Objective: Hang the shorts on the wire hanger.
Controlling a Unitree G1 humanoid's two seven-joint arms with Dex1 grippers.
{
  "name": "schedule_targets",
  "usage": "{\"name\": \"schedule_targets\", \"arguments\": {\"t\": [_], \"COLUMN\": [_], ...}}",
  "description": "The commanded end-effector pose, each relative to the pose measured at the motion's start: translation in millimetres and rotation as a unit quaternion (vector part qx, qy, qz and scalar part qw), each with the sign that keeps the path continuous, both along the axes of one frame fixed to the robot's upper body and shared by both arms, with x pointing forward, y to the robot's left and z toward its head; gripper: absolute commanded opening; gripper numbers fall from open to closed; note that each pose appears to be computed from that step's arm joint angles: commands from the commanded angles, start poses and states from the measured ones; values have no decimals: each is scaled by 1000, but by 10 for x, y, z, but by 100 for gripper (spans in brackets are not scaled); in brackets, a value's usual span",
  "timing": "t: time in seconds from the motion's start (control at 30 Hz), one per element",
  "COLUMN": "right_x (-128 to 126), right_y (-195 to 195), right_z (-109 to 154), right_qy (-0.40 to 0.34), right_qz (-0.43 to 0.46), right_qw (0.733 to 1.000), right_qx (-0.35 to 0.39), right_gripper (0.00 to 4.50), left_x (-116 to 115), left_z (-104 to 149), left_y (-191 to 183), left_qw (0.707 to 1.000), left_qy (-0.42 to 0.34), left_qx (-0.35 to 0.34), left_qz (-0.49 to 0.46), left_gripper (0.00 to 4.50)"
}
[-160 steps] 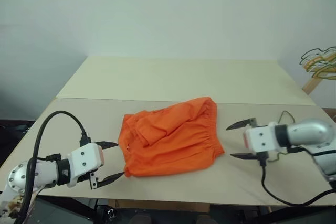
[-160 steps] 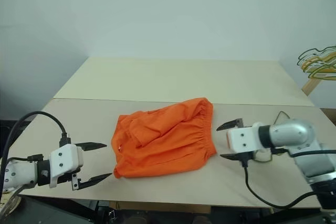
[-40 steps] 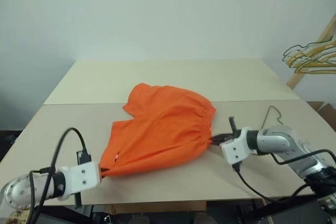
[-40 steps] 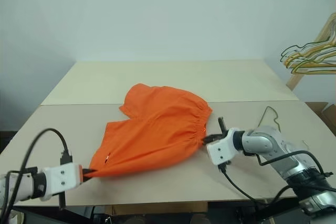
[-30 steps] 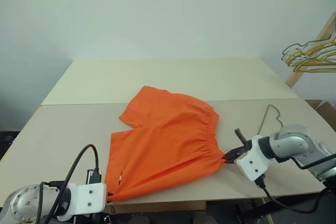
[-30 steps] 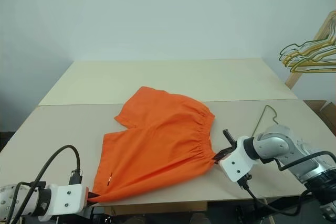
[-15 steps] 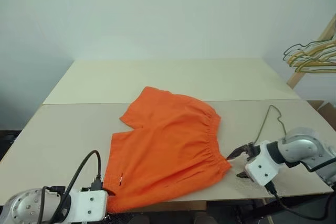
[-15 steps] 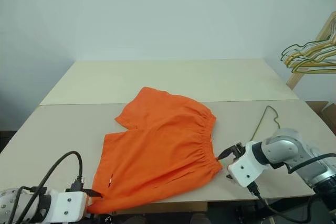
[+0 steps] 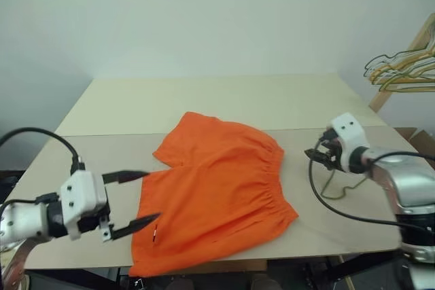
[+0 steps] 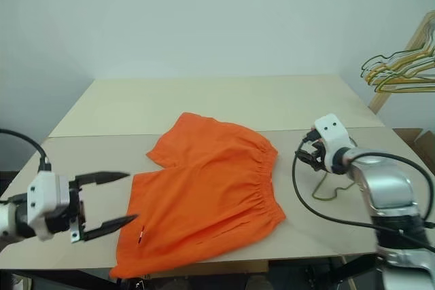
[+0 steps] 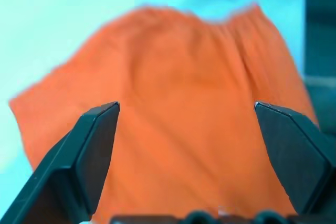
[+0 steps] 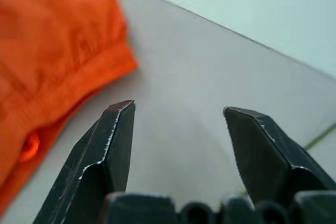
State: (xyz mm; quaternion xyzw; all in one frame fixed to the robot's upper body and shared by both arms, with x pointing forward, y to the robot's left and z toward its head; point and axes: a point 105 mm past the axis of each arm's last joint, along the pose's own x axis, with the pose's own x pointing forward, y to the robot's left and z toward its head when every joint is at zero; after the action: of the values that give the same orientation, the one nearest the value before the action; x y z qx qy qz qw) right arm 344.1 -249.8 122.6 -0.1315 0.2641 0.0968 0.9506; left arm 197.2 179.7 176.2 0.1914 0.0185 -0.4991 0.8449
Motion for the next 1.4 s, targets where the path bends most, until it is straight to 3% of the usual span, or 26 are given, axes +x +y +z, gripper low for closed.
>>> {"name": "schedule_targets", "arguments": {"t": [0.03, 0.2, 0.4, 0.67, 0.97, 1.27, 1.4], "right_x": [43, 162, 259, 241, 193, 291, 257], "right_y": [-247, -333, -356, -312, -282, -407, -537], "right_z": [-8, -153, -192, -388, -598, -158, -135], "right_qy": [-8, -6, -10, 42, 91, -7, -24], "right_qz": [-126, -205, -236, -277, -280, -277, -288], "right_qw": [992, 979, 971, 954, 950, 957, 956], "right_qx": [-10, -1, 22, 112, 102, 84, 53], "right_gripper": [319, 319, 319, 319, 319, 319, 319], "left_x": [4, -14, -15, -35, -29, -21, -22], "left_z": [79, 4, -19, -46, -61, -76, -95], "left_y": [-201, -317, -294, -289, -296, -297, -307], "left_qw": [999, 998, 999, 999, 999, 999, 999], "left_qy": [-2, 9, 8, 8, 8, 5, 6], "left_qx": [-45, -37, -29, -23, -17, -16, -18], "left_qz": [-25, -46, -42, -41, -44, -44, -43], "left_gripper": [446, 446, 446, 446, 446, 446, 446]}}
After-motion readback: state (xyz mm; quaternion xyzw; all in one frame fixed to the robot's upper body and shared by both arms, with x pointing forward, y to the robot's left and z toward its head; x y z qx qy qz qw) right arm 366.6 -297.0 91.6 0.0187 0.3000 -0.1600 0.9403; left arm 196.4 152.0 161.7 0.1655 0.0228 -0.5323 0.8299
